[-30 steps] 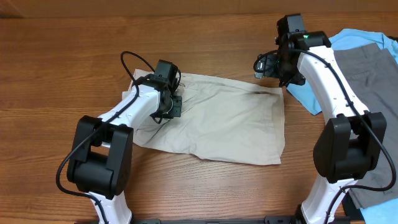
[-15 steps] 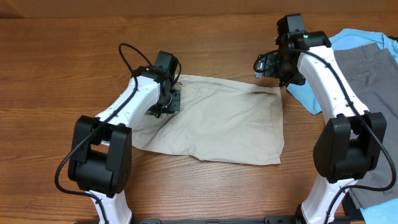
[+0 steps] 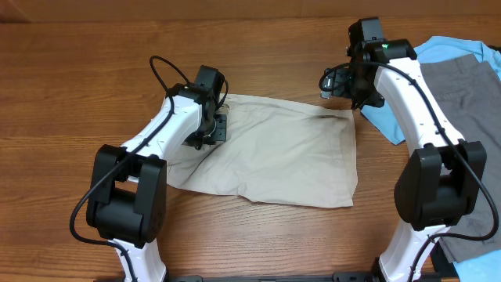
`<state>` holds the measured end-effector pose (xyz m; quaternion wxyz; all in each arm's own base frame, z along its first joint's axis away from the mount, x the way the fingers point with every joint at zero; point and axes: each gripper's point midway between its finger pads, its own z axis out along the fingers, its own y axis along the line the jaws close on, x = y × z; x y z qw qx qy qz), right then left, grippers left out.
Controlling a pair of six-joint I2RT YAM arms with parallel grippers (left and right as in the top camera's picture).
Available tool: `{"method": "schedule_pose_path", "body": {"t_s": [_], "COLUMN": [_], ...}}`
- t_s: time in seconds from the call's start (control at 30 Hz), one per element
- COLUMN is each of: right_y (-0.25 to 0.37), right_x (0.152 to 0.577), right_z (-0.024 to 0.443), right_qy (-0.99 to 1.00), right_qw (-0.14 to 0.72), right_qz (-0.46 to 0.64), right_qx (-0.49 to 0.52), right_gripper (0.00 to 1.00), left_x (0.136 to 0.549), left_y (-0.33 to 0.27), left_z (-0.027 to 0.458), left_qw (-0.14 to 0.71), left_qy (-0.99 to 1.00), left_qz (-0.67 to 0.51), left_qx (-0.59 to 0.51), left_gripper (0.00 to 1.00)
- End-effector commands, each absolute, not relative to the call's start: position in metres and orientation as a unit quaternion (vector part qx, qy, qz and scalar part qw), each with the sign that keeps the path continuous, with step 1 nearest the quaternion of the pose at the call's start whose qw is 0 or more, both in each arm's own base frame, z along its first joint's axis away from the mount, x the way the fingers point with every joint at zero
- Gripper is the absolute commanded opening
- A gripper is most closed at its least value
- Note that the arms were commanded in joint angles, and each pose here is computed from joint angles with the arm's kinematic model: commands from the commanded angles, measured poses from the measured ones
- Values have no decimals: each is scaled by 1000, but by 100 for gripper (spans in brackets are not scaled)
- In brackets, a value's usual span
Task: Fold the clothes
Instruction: 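Lower the right gripper and grasp the shorts' upper right corner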
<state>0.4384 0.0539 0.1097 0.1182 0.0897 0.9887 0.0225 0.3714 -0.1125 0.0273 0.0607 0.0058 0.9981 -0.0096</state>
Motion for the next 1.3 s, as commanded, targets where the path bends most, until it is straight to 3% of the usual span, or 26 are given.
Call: {"method": "schedule_pose_path", "body": {"t_s": [0.0,0.1,0.17,0.2,0.4,0.43,0.77,1.13,1.27], "right_y": [68,94,87,81,72,71,57,56,57], "right_x": [437,404,390,382,359,359,380,392,398], "right_z": [125,123,120,118,95,91,72,60,54], "right_qy": [986,986,989,990,989,989,986,985,991], "right_qw": [125,49,20,6,-39,-38,5,14,28], "right_qz": [69,140,118,102,73,72,79,81,82], "right_qx": [87,80,86,94,119,120,149,150,101], "right_gripper": [100,100,98,85,39,36,44,45,54], "left_x": [376,376,376,376,376,376,376,377,377], "left_y": [-111,-111,-111,-111,-111,-111,-111,-111,-111], "left_z": [26,26,26,26,26,26,26,26,26], "left_qw": [64,64,64,64,64,64,64,66,67], "left_qy": [998,998,998,998,998,998,998,998,998], "left_qz": [-3,-3,-3,-3,-3,-3,-2,-3,-3], "left_qx": [2,2,2,2,2,2,2,3,3], "left_gripper": [4,4,4,4,5,5,5,6,6]}}
